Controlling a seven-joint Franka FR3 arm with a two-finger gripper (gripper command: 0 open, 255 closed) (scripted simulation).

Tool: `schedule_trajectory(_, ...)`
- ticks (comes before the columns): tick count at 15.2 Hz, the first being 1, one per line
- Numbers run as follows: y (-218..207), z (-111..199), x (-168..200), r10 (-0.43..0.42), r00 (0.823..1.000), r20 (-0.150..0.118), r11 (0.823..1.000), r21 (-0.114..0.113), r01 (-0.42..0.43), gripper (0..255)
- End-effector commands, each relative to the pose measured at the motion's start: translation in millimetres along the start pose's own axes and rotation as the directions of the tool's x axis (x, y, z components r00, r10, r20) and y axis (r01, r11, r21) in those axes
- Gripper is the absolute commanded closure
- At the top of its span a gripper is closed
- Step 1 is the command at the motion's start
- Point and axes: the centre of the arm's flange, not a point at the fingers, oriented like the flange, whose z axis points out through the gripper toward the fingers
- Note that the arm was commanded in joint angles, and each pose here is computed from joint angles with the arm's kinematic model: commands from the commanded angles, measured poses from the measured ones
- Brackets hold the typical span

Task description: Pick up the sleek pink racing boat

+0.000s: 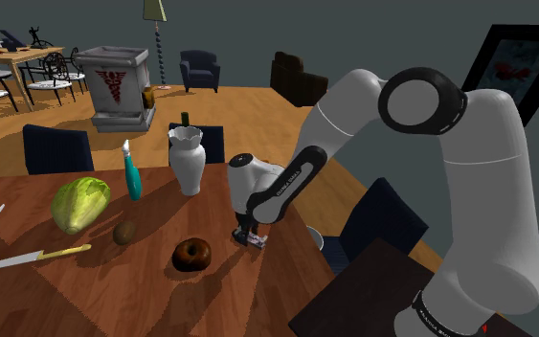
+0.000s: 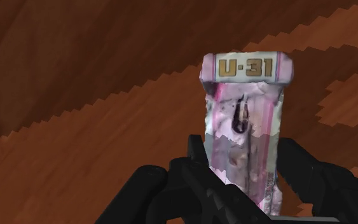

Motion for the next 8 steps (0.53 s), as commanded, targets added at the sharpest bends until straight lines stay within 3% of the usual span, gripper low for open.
schedule_trajectory(1, 0.1, 0.1, 0.1, 0.0, 1.0, 0.0, 1.0, 0.0, 0.0, 255)
schedule_trajectory(8, 0.6, -5.0, -0.4, 0.0, 1.0, 0.0, 1.0, 0.0, 0.0, 255)
